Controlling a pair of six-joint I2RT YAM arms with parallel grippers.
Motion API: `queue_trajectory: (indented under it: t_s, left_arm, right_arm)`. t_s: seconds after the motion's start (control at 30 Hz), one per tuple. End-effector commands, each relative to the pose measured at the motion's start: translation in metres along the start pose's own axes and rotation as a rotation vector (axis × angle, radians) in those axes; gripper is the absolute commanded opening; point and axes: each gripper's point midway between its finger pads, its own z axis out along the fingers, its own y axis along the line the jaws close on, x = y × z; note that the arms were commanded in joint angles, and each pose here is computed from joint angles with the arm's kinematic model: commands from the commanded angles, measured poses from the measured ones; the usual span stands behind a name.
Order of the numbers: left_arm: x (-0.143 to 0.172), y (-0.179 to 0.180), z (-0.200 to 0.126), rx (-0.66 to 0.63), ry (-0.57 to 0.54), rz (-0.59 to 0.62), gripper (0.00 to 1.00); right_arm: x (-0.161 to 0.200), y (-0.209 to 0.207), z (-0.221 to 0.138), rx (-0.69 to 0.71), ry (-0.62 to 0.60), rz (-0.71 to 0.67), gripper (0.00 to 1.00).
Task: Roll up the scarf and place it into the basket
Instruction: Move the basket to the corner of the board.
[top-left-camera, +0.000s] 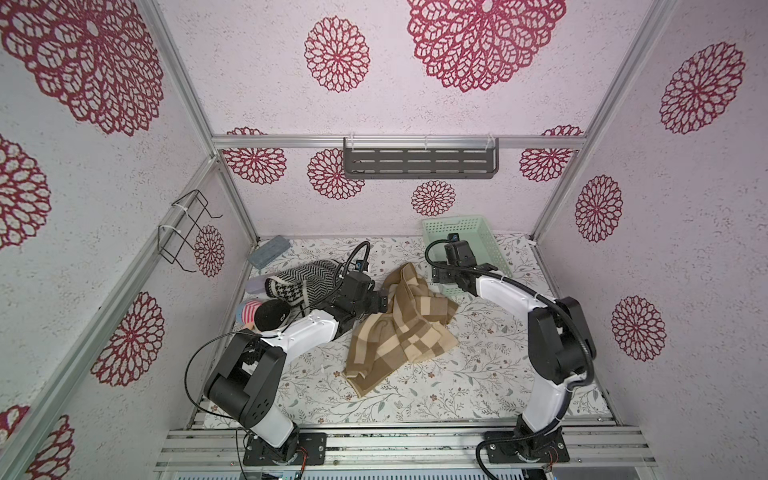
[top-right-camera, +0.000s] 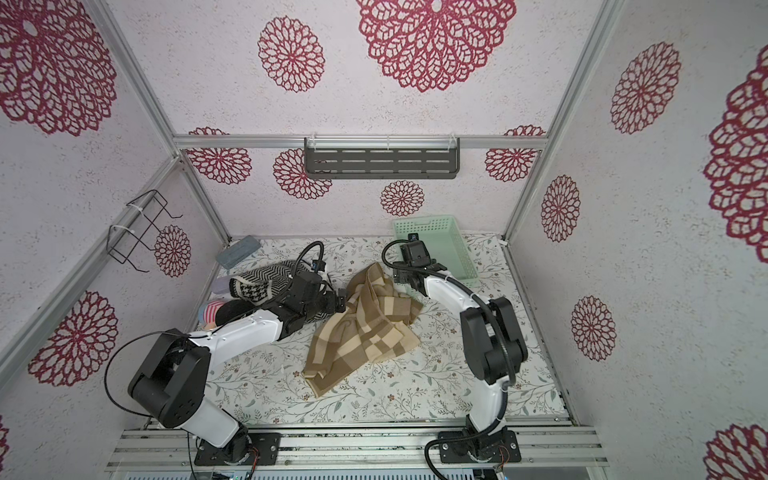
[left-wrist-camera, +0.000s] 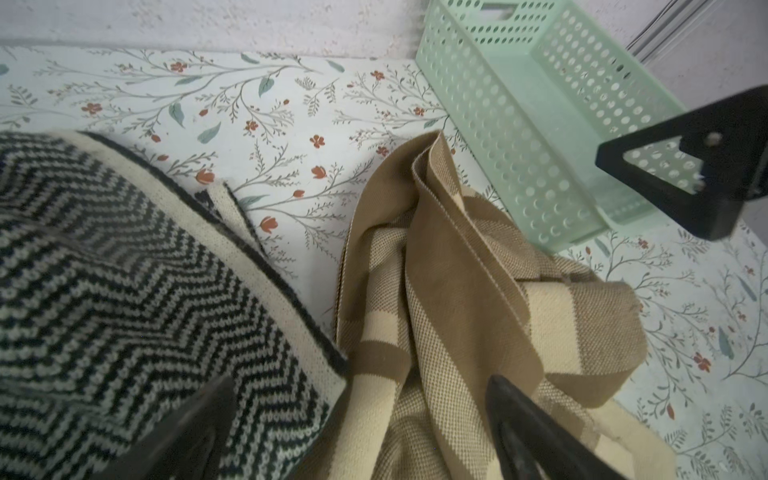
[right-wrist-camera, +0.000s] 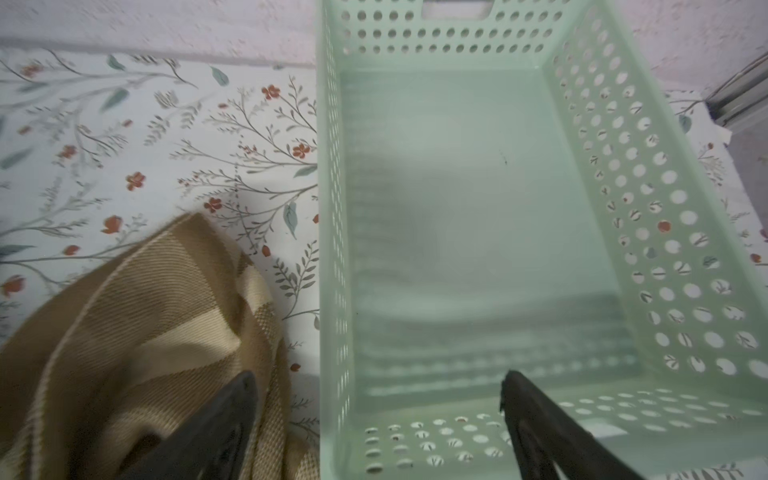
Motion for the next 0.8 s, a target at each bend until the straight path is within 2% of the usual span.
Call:
queue_trajectory:
  t_s: [0.0, 0.13, 0.23, 0.43, 0.6, 0.77]
  left_arm:
    - [0.026, 0.001, -0.014, 0.015, 0.091, -0.055, 0.97]
    - [0.064, 0.001, -0.024, 0.021, 0.186, -0.110, 0.97]
    - [0.085, -0.002, -0.034, 0.014, 0.240, -0.102, 0.97]
    - [0.108, 0.002, -0.051, -0.053, 0.322, -0.052, 0.97]
    - [0.125, 0.013, -0.057, -0.100, 0.395, -0.034, 0.97]
    - [0.136, 0.018, -0.064, -0.125, 0.447, -0.039, 0.97]
  right_arm:
    - [-0.004, 0.000, 0.009, 0.039, 0.053, -0.033, 0.92]
    - [-0.002, 0.000, 0.038, 0.097, 0.105, -0.049, 0.84]
    - [-0.001, -0.009, 0.052, 0.160, 0.131, -0.050, 0.66]
    - [0.006, -0.042, 0.064, 0.225, 0.175, 0.033, 0.41]
    - [0.017, -0.081, 0.060, 0.280, 0.191, 0.132, 0.34]
    - [0.026, -0.114, 0.057, 0.310, 0.208, 0.197, 0.34]
